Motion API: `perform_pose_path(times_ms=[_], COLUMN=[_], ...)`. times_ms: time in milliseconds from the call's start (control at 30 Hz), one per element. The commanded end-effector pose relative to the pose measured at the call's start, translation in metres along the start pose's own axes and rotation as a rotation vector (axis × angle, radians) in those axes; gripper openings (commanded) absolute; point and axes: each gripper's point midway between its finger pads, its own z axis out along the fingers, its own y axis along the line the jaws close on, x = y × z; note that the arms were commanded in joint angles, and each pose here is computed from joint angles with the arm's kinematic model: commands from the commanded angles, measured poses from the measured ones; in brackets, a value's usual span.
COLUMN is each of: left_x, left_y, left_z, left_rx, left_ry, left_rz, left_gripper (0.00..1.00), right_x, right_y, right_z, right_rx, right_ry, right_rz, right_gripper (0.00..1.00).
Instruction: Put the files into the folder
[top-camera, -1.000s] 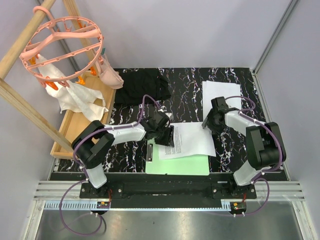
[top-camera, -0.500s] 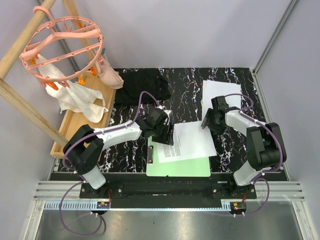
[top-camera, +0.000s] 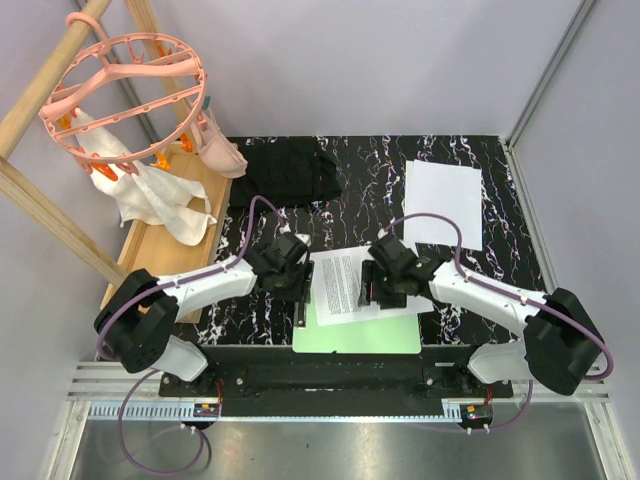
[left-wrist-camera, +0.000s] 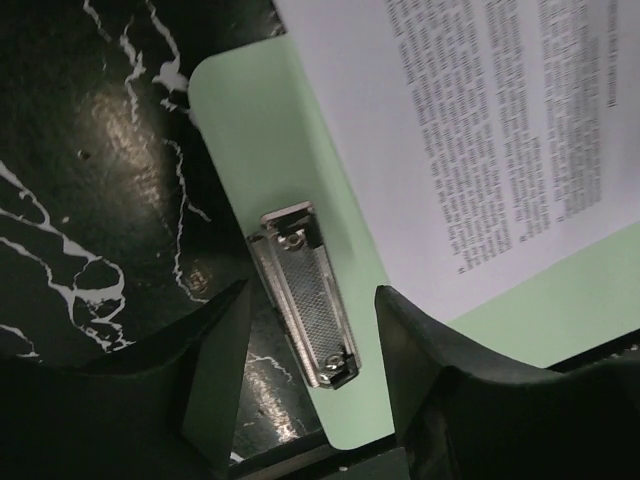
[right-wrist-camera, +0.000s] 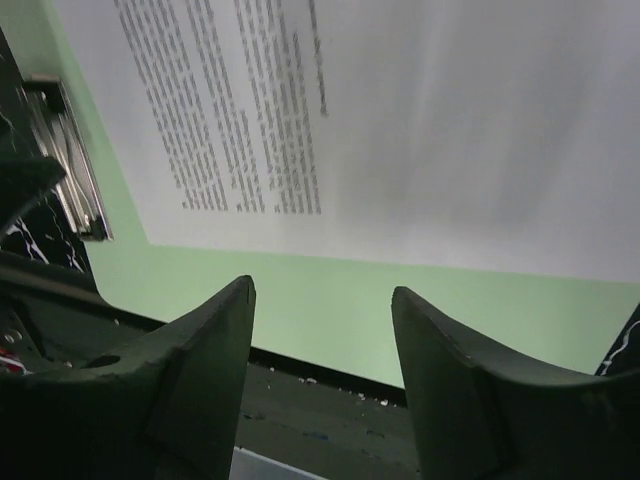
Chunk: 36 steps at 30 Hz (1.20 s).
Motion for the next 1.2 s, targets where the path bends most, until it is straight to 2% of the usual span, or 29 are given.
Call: perform_pose_path(times_ms=[0,100,167,233,433,600,767,933,967,1000,1067,1167], left_x=[0.006,0.01,0.011,0.014,0.002,-0.013,-0.036,-0.052,-0.056,-0.059,-0.063,-0.071], left_y=[0.022,0.027,0.03,0.038,0.049,0.06,0.083,0.087,0.085,0.089,0.089,0.085], left_z=[0.005,0.012,0.016,0.021,0.02,0.024,0.018,0.005,0.001,-0.002,-0.011,-0.024], left_rx=[-0.089,-0.106,-0.112,-0.121,-0.119,-0.105,-0.145,-0.148,-0.146,-0.167,-0.177,-0.163], left_ry=[-0.008,0.011,0.023,0.035,0.013,0.006,-0.049,-0.086,-0.099,-0.116,-0.128,-0.16], left_rz=[-0.035,-0.044,-0.051,-0.083,-0.142,-0.193,-0.241,-0.233,-0.229,-0.224,-0.214,-0.196], left_gripper=[0.52,0.48,0.42,0.35,0.24,0.12,0.07,0.1,0.12,0.19,0.27,0.35], right_x=[0.032,0.04,0.039,0.04,0.037,0.017,-0.007,-0.023,-0.031,-0.034,-0.046,-0.082], right_y=[0.018,0.026,0.032,0.029,0.028,0.043,0.066,0.079,0.08,0.078,0.076,0.063], right_z=[-0.004,0.007,0.014,0.027,0.053,0.077,0.088,0.069,0.06,0.056,0.047,0.045], right_rx=[-0.015,-0.046,-0.066,-0.051,-0.017,0.01,0.012,-0.009,-0.02,-0.018,-0.03,0.001], right_ry=[0.056,0.081,0.081,0.083,0.072,0.071,0.07,0.039,0.019,0.015,-0.014,-0.081], right_rz=[0.049,0.054,0.066,0.085,0.102,0.013,-0.057,-0.103,-0.119,-0.122,-0.128,-0.187], right_gripper=[0.63,0.59,0.58,0.57,0.57,0.57,0.58,0.59,0.61,0.64,0.76,0.85])
